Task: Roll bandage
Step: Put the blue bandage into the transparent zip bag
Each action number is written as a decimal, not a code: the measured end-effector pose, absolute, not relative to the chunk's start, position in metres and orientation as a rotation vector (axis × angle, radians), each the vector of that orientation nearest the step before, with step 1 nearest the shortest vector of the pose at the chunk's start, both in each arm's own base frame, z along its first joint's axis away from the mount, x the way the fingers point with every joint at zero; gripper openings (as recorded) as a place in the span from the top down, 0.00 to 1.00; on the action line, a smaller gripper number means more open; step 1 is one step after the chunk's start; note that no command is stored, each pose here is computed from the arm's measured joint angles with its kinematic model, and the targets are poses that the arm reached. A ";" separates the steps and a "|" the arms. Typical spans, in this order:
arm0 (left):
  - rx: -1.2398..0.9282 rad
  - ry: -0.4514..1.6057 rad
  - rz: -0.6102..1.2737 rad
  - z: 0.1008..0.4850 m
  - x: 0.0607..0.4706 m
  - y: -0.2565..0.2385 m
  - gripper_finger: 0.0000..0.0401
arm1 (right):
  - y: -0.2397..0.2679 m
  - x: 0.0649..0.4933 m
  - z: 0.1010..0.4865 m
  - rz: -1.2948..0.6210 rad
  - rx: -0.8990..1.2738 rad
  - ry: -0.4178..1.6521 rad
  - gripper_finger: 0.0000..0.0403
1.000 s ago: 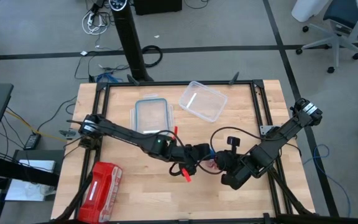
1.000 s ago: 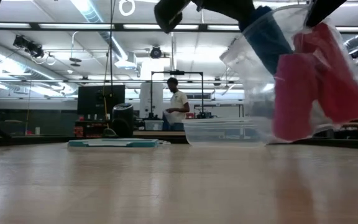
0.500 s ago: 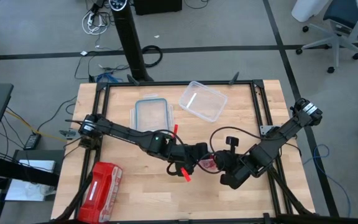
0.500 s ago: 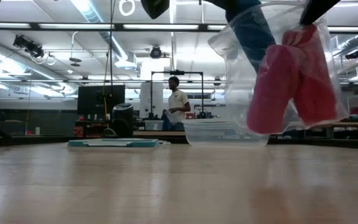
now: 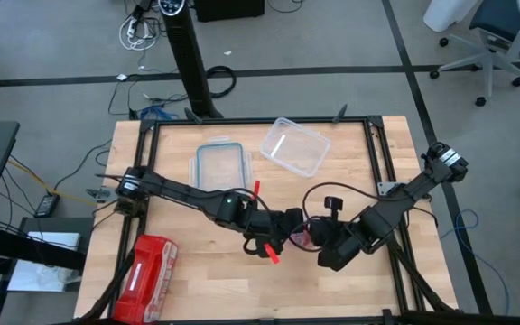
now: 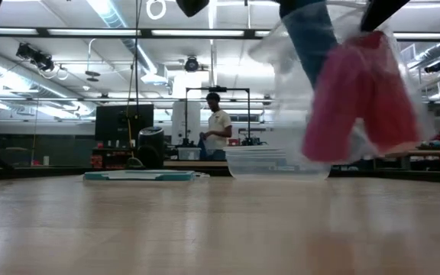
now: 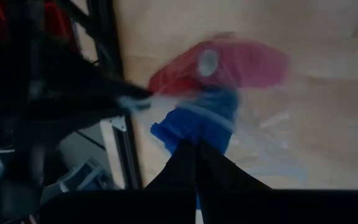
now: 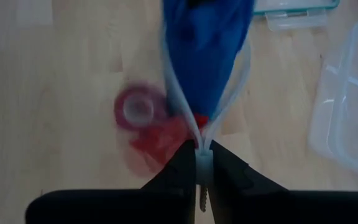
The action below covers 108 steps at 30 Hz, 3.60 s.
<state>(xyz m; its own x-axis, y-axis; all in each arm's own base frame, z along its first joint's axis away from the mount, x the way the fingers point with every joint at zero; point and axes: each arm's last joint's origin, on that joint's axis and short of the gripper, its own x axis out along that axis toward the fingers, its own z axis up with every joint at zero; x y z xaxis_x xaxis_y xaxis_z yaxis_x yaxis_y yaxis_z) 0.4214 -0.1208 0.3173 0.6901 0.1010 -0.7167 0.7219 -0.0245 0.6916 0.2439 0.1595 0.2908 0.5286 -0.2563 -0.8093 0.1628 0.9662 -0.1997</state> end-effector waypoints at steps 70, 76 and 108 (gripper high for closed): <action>0.709 0.566 -0.328 0.227 0.453 -0.098 0.79 | 0.177 0.237 0.247 -0.273 0.121 0.696 0.74; 0.672 0.541 -0.303 0.230 0.455 -0.097 0.79 | 0.174 0.240 0.246 -0.282 0.117 0.698 0.74; 0.182 0.249 -0.517 0.214 0.433 -0.114 0.79 | 0.193 0.189 0.217 -0.548 0.435 0.859 0.77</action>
<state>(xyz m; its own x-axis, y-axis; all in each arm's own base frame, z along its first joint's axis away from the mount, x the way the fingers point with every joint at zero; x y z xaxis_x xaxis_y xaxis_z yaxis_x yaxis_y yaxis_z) 0.4335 -0.1142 0.2140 0.8402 -0.4647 -0.2796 0.5086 0.8541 0.1087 0.1895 0.1932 0.2166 0.5318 -0.2744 -0.8012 0.6114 0.7790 0.1390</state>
